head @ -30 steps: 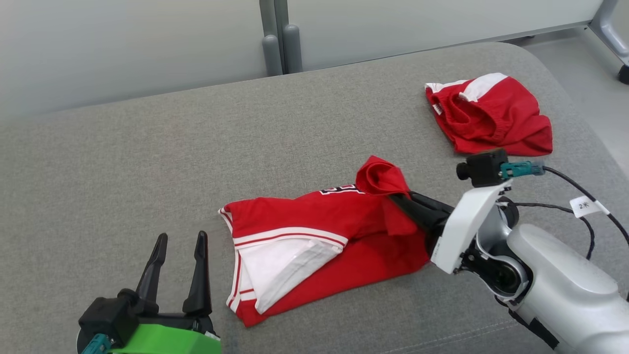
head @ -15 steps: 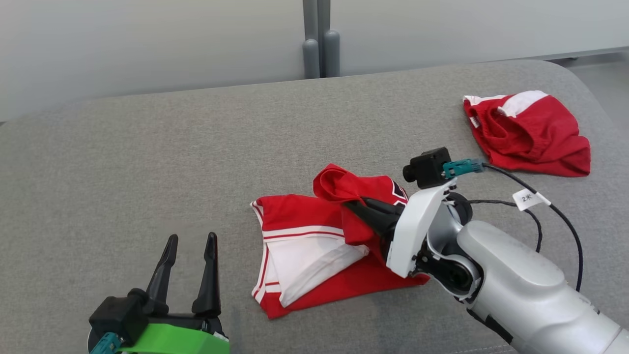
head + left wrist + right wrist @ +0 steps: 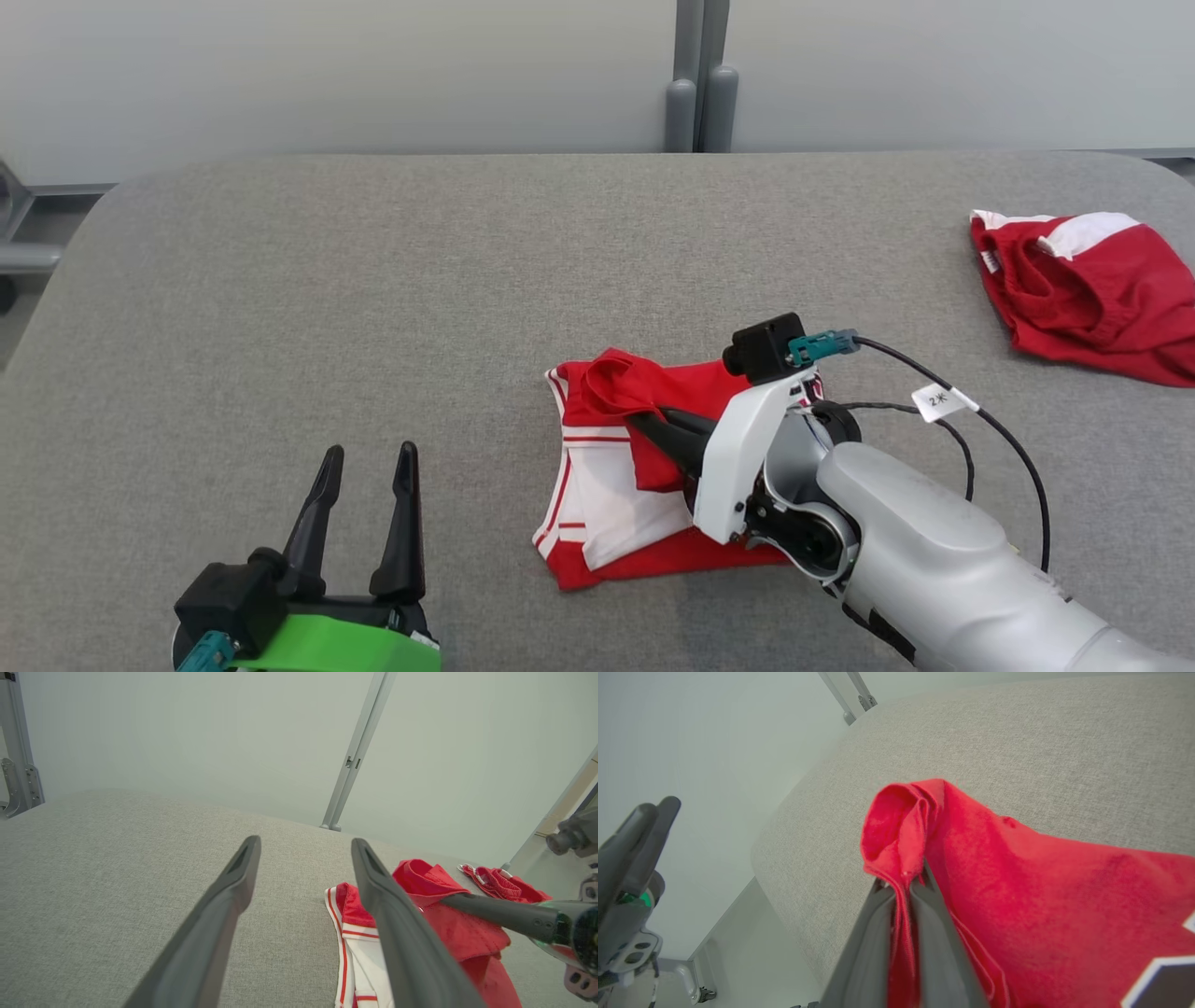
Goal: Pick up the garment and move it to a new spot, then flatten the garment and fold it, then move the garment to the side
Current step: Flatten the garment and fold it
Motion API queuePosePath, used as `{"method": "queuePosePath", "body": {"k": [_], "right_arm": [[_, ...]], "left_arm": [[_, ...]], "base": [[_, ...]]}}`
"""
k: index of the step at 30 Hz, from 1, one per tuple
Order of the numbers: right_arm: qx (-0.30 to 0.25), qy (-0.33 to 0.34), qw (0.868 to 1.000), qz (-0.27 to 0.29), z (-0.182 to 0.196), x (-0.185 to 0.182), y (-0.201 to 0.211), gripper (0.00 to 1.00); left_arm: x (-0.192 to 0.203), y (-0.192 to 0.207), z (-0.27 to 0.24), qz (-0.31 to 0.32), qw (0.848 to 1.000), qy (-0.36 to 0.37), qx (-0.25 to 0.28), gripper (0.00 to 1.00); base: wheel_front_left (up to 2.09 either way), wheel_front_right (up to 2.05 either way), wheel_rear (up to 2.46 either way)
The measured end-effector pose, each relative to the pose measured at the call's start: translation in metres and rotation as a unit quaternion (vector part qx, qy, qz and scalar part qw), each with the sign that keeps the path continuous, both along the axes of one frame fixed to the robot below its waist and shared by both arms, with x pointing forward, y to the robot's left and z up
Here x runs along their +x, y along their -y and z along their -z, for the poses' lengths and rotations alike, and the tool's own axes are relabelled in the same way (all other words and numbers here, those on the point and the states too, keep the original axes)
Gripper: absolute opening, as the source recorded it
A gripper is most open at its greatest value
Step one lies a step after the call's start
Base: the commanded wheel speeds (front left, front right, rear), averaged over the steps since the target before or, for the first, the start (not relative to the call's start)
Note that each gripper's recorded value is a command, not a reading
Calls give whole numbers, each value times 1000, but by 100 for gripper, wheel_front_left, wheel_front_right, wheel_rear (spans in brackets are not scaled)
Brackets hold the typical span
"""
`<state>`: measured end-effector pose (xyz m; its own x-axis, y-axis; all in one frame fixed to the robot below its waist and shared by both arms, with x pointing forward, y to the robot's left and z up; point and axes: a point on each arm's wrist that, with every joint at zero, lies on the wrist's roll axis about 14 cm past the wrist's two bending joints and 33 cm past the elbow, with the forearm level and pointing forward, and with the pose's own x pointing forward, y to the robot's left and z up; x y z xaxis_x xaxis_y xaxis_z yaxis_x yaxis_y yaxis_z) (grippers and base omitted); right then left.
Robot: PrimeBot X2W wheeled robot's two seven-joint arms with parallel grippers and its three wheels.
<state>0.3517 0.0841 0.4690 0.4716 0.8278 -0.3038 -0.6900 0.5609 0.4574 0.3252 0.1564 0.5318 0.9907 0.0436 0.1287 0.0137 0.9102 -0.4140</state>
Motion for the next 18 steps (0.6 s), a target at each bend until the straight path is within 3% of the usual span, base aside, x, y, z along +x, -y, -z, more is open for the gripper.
{"method": "queuePosePath", "body": {"k": [5, 8, 13, 16, 17, 18], "right_arm": [[-26, 6, 1000, 13, 8, 12, -2, 0], [-42, 8, 999, 14, 15, 17, -3, 10], [-61, 3, 998, 2, 27, 15, -10, 45], [-64, 0, 998, -2, 31, 13, -14, 50], [-66, -1, 998, -2, 32, 13, -15, 64], [-68, -1, 998, -1, 32, 15, -14, 87]], "left_arm": [[-4, -5, 2, -9, 1000, -3, -1, 100], [-5, -8, 3, -16, 1000, -5, -1, 100], [-8, -14, 6, -26, 1000, -11, -1, 100], [-9, -18, 7, -33, 999, -13, -4, 100], [-9, -18, 7, -34, 999, -13, -4, 100], [-9, -18, 7, -34, 999, -13, -4, 100]], "base": [[0, 0, 0], [0, 0, 0], [0, 0, 0], [0, 0, 0], [0, 0, 0], [0, 0, 0]]}}
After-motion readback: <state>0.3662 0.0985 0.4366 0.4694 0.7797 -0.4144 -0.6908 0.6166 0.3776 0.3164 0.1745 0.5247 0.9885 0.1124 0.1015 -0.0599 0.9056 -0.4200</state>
